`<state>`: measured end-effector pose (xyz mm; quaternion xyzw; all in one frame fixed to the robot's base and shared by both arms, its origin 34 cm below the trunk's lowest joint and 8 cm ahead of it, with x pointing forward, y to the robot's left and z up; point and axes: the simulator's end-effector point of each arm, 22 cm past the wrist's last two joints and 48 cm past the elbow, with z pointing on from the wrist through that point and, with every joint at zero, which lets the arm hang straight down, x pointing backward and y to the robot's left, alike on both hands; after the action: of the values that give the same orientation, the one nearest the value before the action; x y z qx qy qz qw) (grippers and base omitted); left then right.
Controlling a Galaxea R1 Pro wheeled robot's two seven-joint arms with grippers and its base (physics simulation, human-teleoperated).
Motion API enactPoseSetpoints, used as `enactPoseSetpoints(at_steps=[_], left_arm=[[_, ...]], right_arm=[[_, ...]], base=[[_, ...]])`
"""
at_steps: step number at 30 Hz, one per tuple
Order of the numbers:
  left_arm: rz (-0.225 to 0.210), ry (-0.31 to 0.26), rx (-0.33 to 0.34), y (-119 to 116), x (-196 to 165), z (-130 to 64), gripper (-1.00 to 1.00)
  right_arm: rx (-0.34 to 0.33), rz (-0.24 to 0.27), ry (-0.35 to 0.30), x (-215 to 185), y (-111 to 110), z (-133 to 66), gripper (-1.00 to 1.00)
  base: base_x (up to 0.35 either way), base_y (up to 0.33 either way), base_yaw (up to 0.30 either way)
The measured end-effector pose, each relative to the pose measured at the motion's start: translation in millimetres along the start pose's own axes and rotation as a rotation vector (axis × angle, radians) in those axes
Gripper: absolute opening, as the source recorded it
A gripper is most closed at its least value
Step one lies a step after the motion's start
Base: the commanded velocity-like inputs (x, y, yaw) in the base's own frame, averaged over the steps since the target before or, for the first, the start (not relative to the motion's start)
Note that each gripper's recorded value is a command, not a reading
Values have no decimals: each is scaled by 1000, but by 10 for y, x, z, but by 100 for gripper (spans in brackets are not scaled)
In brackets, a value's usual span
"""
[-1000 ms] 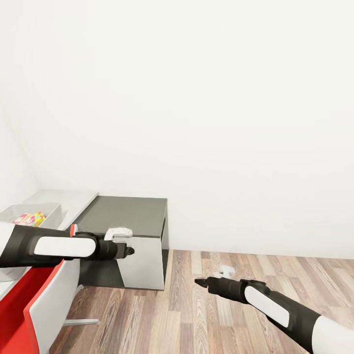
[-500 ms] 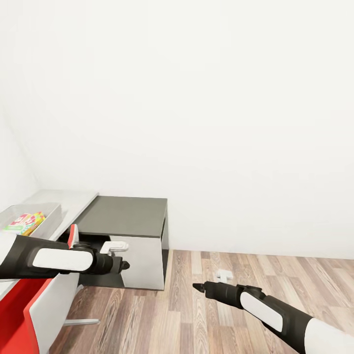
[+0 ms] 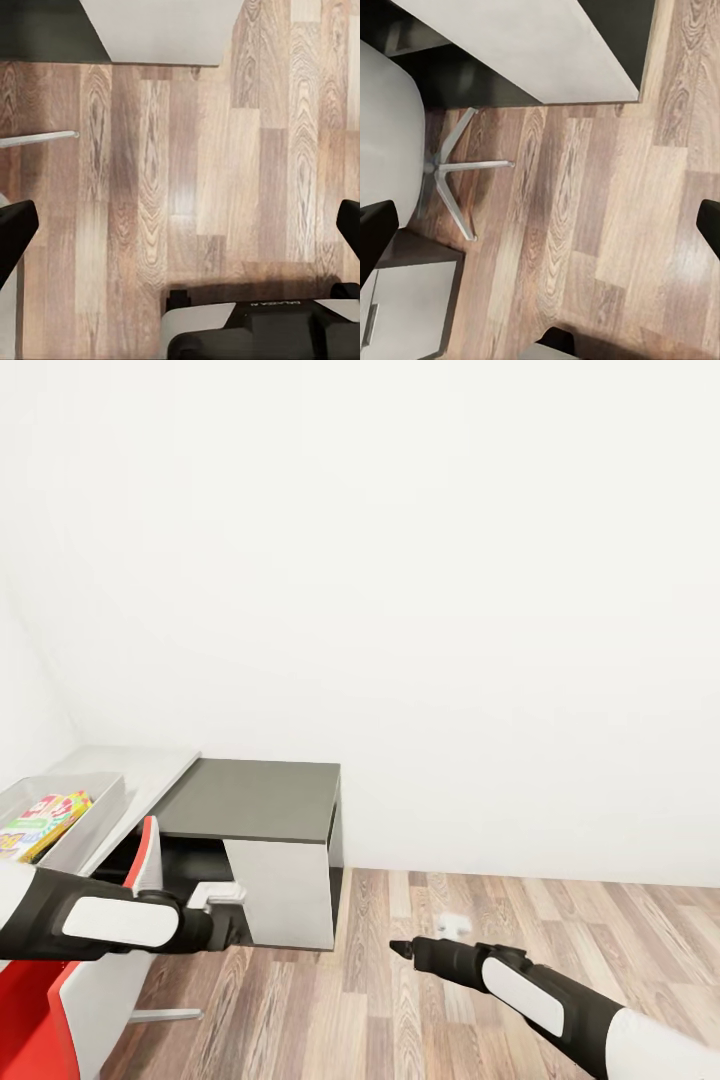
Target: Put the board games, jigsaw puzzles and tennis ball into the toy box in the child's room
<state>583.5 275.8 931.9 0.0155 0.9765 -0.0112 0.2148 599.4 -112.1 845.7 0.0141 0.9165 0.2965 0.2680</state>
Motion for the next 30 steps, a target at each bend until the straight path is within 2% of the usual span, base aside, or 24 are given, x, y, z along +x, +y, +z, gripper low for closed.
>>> enactPoseSetpoints(at_steps=[11,19,30], left_arm=[[-12,60,-36,160,408,190,100],[-17,103,-48,215,702,280,100],[-22,144,-68,299,993,360,100]], right_arm=[[41,41,34,235,-12,234,100],[62,59,50,347,-19,327,100],[108,66,15,437,-144,396,100]], base=[[0,0,0],[0,0,0],[0,0,-28]])
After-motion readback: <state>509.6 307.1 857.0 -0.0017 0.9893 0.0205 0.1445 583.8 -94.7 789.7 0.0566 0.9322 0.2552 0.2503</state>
